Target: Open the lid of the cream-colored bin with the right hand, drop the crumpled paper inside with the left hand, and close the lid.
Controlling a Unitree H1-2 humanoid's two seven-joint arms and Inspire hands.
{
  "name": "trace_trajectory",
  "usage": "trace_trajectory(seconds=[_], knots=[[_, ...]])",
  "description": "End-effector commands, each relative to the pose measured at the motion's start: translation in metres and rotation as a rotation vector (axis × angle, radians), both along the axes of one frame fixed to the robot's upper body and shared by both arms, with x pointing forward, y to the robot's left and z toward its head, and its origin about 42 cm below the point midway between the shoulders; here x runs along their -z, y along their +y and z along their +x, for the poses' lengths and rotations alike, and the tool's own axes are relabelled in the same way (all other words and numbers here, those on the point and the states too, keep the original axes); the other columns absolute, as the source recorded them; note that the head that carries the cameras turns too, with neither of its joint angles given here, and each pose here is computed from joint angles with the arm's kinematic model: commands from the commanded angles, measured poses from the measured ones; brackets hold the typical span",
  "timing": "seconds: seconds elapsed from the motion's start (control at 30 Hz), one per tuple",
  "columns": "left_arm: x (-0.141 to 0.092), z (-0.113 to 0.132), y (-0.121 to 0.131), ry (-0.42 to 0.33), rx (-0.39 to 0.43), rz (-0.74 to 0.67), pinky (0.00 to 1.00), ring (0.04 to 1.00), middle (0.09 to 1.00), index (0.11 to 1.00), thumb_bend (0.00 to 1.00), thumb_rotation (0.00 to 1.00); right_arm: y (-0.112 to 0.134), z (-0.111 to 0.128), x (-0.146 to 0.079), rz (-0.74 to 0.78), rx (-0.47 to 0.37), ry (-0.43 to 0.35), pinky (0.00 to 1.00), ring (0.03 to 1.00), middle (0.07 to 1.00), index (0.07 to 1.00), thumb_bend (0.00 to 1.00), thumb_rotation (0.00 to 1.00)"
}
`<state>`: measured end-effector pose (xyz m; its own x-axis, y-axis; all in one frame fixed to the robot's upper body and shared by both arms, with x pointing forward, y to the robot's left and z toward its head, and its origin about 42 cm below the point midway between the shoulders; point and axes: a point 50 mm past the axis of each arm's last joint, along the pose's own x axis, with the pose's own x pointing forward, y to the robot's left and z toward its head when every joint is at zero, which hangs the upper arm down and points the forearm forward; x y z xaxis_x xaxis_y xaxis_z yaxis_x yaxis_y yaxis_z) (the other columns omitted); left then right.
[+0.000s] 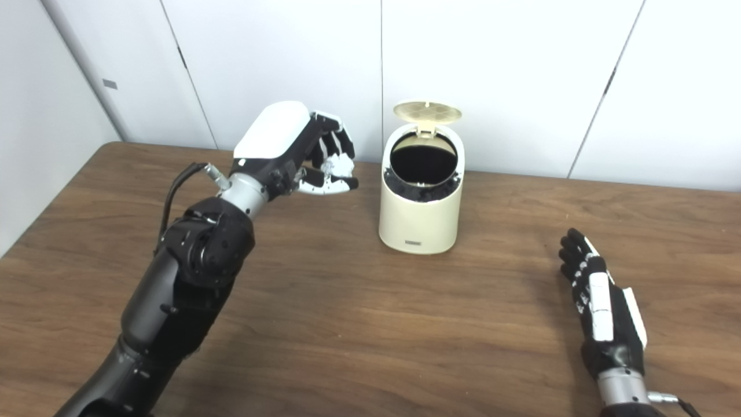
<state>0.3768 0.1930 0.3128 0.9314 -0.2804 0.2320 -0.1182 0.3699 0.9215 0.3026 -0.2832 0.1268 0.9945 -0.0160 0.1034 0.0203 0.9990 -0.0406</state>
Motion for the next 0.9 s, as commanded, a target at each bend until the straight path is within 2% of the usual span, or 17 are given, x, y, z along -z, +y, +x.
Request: trace_trajectory(seconds=[0.0, 0.07, 0.5, 0.7, 0.87], knots=[[-0.027, 0.005, -0.007, -0.088, 0.009, 0.026, 0.31, 0.367, 0.463, 0.521, 0.47, 0.0, 0.002, 0.004, -0.009, -0.007, 0.006, -0.076, 0.91, 0.91, 0.903, 0.89, 0.51, 1.0], [-0.029, 0.007, -0.01, -0.089, 0.009, 0.027, 0.27, 0.373, 0.478, 0.537, 0.46, 0.0, 0.002, 0.004, -0.008, -0.001, 0.007, -0.074, 0.91, 0.91, 0.902, 0.89, 0.51, 1.0], [-0.04, 0.022, -0.048, -0.107, 0.038, -0.025, 0.3, 0.358, 0.48, 0.52, 0.47, 0.0, 0.002, 0.004, -0.006, 0.011, -0.004, -0.064, 0.94, 0.939, 0.924, 0.902, 0.52, 1.0], [-0.038, 0.031, -0.064, -0.137, 0.085, -0.01, 0.29, 0.362, 0.479, 0.516, 0.47, 0.0, 0.004, 0.004, -0.006, 0.009, 0.002, -0.063, 0.93, 0.929, 0.917, 0.898, 0.52, 1.0], [-0.034, 0.038, -0.072, -0.124, 0.091, -0.017, 0.29, 0.384, 0.502, 0.506, 0.47, 0.0, 0.006, 0.004, -0.006, -0.005, 0.01, -0.067, 0.91, 0.915, 0.905, 0.889, 0.52, 1.0]])
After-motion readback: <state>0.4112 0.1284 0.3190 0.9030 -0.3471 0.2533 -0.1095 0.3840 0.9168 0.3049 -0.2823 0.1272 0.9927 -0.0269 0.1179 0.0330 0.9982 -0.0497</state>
